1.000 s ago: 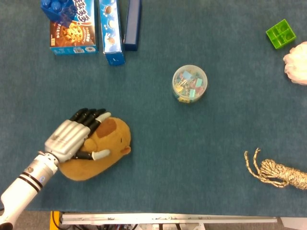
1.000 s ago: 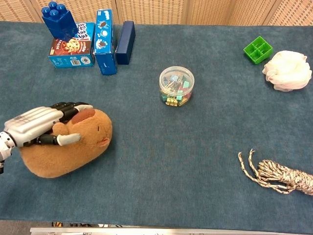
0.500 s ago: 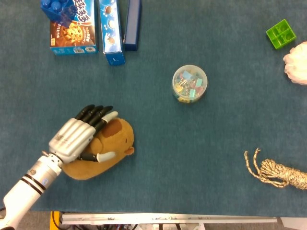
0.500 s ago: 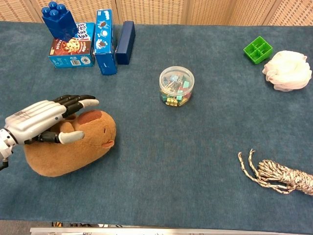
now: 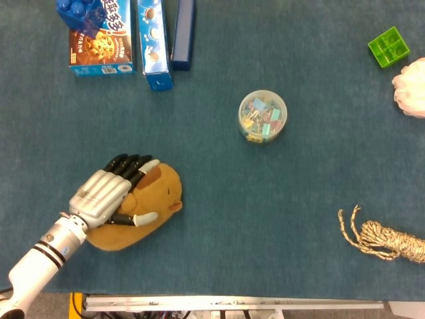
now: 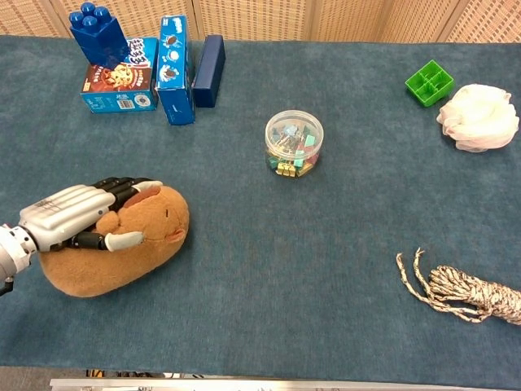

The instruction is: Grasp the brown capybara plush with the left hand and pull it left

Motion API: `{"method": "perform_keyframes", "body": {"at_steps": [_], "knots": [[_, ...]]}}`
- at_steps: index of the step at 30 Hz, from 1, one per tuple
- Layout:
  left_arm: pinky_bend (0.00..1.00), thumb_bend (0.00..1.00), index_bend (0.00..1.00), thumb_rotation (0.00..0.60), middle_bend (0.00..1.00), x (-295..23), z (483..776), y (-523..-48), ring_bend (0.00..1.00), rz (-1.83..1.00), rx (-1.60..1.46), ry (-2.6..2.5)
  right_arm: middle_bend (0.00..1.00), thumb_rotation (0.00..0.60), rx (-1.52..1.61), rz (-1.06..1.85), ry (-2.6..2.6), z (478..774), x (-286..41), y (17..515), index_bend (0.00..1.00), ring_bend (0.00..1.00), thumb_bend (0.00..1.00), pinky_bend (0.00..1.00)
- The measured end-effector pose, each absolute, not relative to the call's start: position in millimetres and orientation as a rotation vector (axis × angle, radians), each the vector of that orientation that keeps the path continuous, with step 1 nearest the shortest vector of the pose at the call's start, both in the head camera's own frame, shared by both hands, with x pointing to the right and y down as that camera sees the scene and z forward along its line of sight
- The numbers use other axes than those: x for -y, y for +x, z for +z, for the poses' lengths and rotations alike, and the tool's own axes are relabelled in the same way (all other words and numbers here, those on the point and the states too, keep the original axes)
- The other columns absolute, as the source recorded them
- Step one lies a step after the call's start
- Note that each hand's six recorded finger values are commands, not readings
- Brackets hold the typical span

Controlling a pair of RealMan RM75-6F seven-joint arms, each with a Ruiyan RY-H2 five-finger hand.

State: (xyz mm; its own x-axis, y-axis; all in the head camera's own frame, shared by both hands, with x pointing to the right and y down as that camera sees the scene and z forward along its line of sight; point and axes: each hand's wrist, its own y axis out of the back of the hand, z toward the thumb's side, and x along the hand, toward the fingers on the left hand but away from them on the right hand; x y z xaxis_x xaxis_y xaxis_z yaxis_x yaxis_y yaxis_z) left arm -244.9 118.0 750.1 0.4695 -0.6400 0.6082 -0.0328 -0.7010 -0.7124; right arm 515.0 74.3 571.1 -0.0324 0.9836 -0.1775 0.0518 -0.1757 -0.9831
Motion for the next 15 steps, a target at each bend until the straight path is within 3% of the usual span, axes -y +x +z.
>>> {"method": "perform_keyframes", "body": {"at_steps": [15], "knots": [[0.00,0.00,0.00,0.000,0.03,-101.1,736.5,-268.2,0.03,-1.308,-0.648,-1.979,0.39,0.600,1.188,1.332,-1.356,569.5,-73.7,514.5,0.32,0.28,0.25,0.23]]}}
